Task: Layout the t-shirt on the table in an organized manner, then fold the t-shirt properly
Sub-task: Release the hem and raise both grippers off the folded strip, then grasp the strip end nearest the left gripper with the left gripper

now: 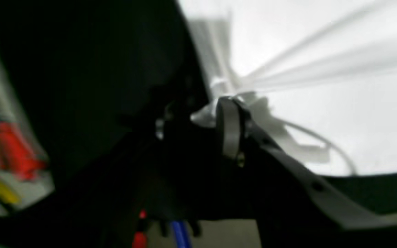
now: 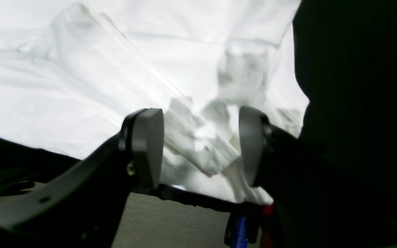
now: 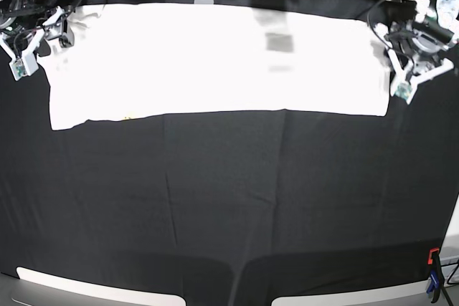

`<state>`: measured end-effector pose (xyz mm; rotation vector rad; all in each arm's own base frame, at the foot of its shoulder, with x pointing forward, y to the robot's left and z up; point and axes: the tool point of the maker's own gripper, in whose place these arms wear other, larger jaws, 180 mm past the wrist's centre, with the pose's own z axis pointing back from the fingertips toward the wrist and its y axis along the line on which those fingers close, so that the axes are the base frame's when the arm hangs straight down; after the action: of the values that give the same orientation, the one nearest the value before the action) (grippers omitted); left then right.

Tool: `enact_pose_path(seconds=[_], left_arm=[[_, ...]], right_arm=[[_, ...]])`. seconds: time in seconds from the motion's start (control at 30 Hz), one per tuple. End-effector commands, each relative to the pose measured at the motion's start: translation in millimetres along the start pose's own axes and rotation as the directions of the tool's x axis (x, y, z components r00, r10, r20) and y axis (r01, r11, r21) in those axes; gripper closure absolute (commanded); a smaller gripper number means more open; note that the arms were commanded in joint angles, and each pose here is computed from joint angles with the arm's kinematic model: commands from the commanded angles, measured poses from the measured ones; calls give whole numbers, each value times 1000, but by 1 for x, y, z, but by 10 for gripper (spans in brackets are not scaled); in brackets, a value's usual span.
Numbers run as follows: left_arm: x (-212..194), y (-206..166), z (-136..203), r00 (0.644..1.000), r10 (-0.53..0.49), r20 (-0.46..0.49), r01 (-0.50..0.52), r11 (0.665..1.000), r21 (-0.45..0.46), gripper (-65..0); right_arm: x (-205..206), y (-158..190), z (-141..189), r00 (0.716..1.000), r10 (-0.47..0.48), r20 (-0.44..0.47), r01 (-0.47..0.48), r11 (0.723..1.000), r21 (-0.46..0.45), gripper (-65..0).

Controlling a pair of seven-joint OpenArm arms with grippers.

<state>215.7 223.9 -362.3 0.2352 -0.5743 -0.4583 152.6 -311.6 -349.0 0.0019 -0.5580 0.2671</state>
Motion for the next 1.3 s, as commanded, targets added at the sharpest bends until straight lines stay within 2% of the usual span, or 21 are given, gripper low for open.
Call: enact_pose_path(seconds=[0.0, 0.1, 0.33, 0.43, 0.47, 0.53, 0.6, 0.63, 0.7, 0.73, 0.87, 1.0, 1.13, 1.17, 1.27], left_arm=[[17, 10, 10, 998, -17, 58, 15, 999, 42, -173], [42, 8, 29, 989, -34, 142, 28, 998, 48, -173], [61, 5, 44, 975, -45, 218, 35, 998, 50, -177], [78, -2, 43, 945, -3, 328, 6, 1000, -9, -177], [78, -4, 38, 943, 17, 332, -7, 1000, -30, -177], [71, -4, 24, 954, 65, 293, -46, 996, -71, -177], [66, -3, 7, 959, 128, 253, -100, 988, -119, -177], [67, -5, 2, 954, 172, 246, -136, 978, -159, -177], [79, -14, -1, 929, 275, 250, -206, 941, -270, -177], [85, -15, 0, 919, 297, 259, -217, 930, -297, -177], [93, 5, -4, 908, 311, 281, -240, 936, -259, -177], [69, 45, -19, 892, 384, 238, -347, 920, -182, -177], [54, 82, -22, 874, 415, 252, -406, 910, -88, -179], [52, 87, -22, 879, 402, 256, -400, 915, -62, -200], [48, 92, -23, 899, 362, 248, -370, 929, -15, -359]], right_arm=[[12, -5, 5, 999, 23, 34, -23, 1000, -12, -336], [12, -5, 5, 999, 23, 35, -22, 1000, -12, -336], [21, -4, 6, 996, 23, 87, -22, 1000, -12, -336], [28, -3, 6, 993, 19, 119, -18, 1000, -4, -336], [34, 1, 7, 989, -1, 149, -3, 1000, 23, -336], [55, 18, 13, 965, -77, 252, 45, 991, 129, -336], [81, 34, 25, 921, -151, 360, 66, 969, 237, -336], [92, 39, 30, 902, -167, 398, 62, 962, 265, -336], [106, 42, 33, 882, -166, 440, 49, 963, 265, -336], [110, 44, 33, 873, -169, 457, 49, 964, 263, -336], [112, 55, 30, 846, -236, 478, 98, 950, 295, -336], [94, 73, 17, 862, -301, 408, 165, 927, 336, -336], [91, 83, 14, 847, -349, 401, 203, 910, 362, -336], [91, 83, 14, 846, -351, 401, 205, 909, 364, -336], [91, 84, 14, 845, -352, 402, 205, 908, 365, -336]])
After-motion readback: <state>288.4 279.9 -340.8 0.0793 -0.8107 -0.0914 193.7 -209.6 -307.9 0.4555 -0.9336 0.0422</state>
